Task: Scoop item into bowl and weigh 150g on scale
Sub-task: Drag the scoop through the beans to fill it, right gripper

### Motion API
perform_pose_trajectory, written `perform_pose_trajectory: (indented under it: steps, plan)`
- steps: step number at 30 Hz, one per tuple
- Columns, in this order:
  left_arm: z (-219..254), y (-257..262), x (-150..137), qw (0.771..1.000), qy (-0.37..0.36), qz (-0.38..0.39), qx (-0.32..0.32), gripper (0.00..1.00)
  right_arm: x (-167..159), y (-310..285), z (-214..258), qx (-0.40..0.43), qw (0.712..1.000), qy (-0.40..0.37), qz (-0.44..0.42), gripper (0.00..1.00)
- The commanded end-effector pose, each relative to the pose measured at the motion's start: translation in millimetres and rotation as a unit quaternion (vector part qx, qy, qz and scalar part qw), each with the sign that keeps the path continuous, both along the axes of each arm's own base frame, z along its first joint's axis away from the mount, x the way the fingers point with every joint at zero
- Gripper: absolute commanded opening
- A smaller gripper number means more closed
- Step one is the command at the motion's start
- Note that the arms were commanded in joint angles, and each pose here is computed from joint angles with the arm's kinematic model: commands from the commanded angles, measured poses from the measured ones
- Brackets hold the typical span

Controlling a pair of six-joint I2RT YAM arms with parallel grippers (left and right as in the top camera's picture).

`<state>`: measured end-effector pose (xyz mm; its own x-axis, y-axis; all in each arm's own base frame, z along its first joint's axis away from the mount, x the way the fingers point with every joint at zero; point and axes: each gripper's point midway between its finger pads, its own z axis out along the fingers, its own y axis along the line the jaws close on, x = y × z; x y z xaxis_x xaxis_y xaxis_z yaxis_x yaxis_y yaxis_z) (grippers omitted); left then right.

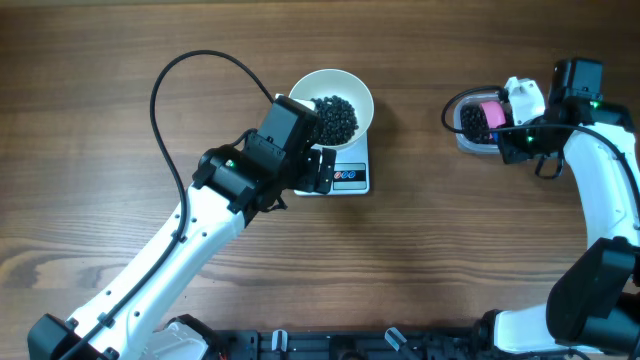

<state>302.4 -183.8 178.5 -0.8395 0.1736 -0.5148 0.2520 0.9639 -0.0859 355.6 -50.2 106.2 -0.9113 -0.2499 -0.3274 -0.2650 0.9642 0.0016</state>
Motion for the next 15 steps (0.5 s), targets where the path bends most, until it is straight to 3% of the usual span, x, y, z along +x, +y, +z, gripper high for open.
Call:
perform_pose_trajectory:
  steps: [1, 15]
  plan:
    - [1.9, -1.1, -3.4, 1.000, 0.000, 0.000, -0.007, 1.00, 1.1, 20.0, -1.6, 0.053, 0.998, 0.000, 0.024, 0.04]
    - [1.9, -1.1, -3.4, 1.000, 0.000, 0.000, -0.007, 1.00, -5.4, 27.0, -1.9, 0.059, 0.996, 0.005, 0.067, 0.04]
